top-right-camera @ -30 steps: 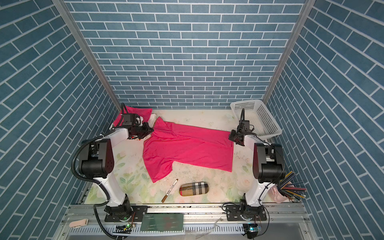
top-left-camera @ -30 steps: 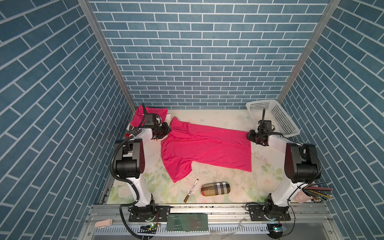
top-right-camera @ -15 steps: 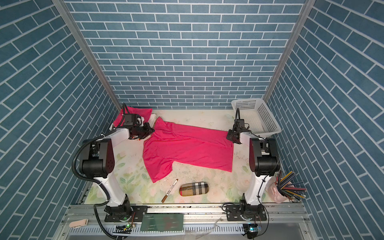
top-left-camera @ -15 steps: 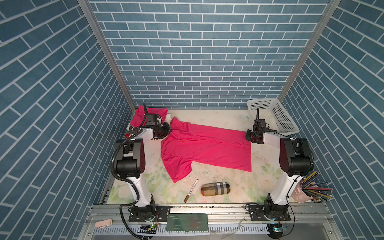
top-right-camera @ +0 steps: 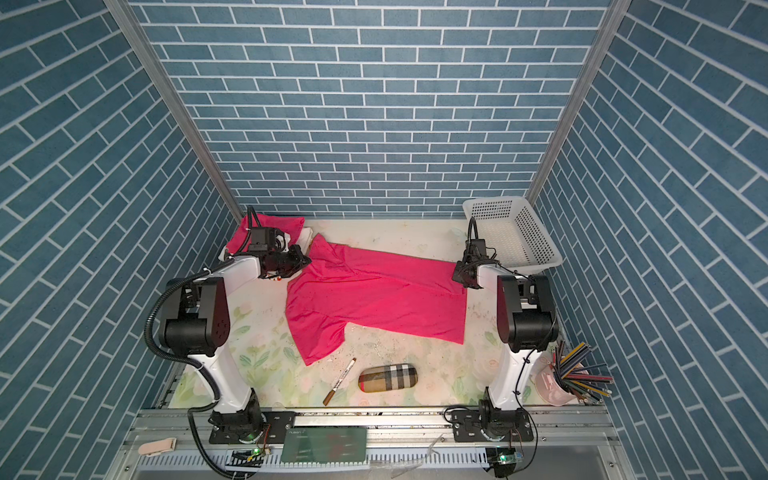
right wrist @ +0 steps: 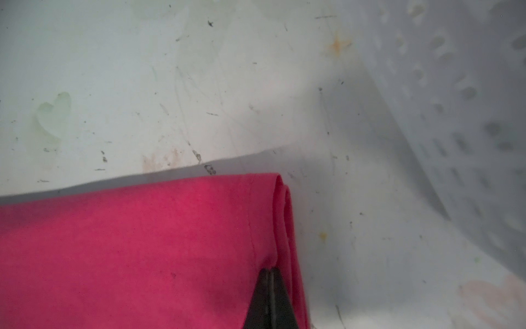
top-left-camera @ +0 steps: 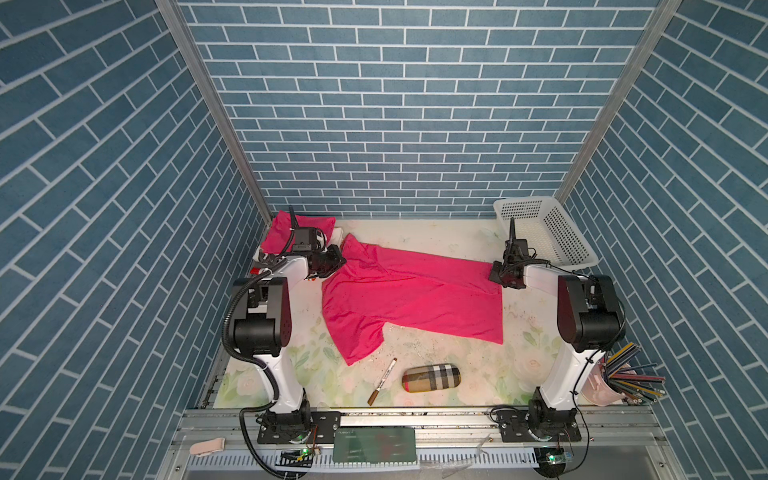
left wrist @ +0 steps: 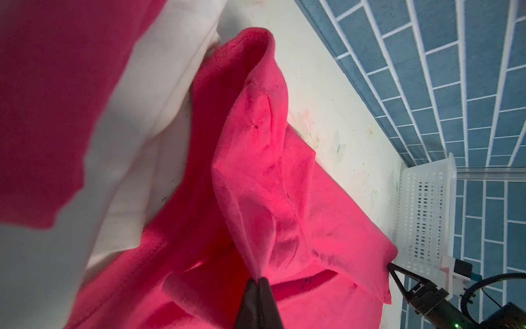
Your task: Fold and stack the t-shirts
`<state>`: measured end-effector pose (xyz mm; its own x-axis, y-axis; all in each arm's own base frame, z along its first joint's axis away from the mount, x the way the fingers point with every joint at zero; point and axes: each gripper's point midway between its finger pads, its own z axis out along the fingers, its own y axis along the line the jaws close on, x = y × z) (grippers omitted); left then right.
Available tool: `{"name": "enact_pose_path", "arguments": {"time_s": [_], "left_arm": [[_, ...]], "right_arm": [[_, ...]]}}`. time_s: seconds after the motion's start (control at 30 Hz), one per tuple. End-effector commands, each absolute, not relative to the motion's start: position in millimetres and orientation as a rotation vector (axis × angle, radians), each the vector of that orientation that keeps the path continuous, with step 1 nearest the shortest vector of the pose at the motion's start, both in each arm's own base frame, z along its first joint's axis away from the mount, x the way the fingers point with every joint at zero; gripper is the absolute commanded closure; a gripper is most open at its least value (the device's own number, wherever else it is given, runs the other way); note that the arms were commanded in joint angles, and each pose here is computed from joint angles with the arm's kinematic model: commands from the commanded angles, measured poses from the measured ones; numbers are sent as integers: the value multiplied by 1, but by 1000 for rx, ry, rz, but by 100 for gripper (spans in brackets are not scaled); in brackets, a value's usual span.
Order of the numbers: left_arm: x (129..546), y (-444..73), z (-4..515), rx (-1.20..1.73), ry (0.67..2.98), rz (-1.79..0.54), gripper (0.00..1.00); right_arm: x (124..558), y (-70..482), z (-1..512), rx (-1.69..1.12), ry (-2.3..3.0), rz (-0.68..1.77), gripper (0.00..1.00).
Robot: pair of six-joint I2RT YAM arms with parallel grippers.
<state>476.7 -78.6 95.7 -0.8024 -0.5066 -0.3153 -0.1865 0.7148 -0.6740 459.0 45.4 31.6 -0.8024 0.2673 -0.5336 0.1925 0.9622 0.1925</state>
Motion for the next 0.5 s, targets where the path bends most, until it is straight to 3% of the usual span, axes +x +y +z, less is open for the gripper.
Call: {"name": "enact_pose_path", "arguments": {"time_s": [0.0, 0.47], "left_arm": [[476, -82, 90, -526, 2446, -883, 96], [474, -83, 87, -529, 2449, -890, 96]], "right_arm": [[460, 42, 27, 330, 2530, 136, 100], [488, 31, 44, 305, 2491, 17, 100]]}}
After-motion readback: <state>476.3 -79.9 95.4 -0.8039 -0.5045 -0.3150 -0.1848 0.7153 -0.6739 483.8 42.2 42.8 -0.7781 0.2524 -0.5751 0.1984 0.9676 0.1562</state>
